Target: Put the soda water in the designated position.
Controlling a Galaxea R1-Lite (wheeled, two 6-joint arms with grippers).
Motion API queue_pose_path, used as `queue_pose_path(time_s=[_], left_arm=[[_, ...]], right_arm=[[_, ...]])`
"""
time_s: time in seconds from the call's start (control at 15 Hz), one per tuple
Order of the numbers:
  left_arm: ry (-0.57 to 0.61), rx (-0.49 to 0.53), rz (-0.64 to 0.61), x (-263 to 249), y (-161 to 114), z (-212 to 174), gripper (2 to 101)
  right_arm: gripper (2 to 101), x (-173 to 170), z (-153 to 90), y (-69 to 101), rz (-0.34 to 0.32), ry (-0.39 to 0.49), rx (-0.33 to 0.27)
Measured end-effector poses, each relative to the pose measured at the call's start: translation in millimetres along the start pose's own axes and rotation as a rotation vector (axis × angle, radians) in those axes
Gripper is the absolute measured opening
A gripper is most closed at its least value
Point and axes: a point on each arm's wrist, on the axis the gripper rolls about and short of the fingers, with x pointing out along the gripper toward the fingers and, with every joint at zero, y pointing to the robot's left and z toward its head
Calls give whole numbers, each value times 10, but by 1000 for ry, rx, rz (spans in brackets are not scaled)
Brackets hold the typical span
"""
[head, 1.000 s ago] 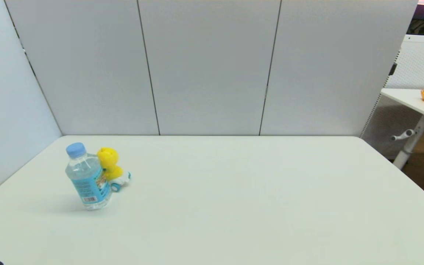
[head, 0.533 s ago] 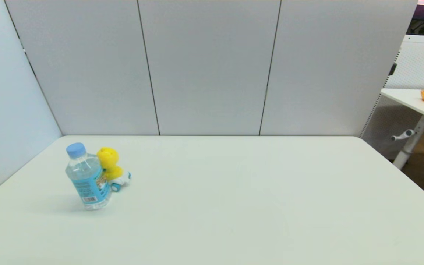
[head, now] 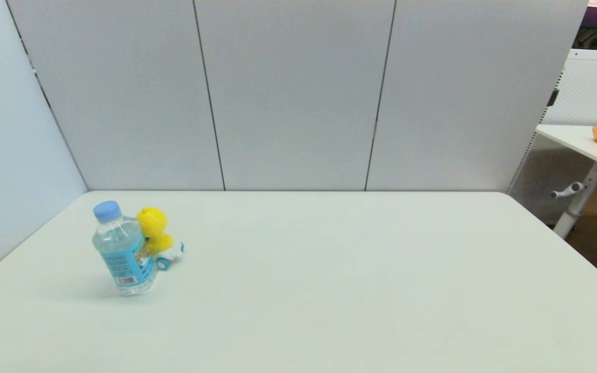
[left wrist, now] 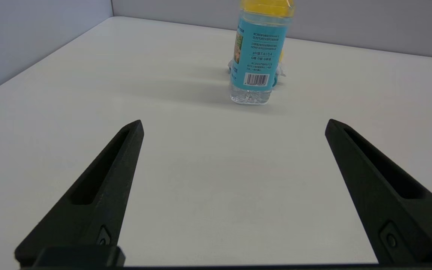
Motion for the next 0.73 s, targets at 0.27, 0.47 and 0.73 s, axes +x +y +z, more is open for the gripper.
queue_pose_path(time_s=[0.27,0.47,0.73], left_arm=[[-2,0,-1,-1,0,1,978],[-2,0,-1,-1,0,1,978],[-2,0,-1,-1,0,1,978]], right_arm=[[980,0,0,0,0,0,-3],[980,-1,0,-1,-2,2,-8],[980,-1,3,0,1,-1,-3]])
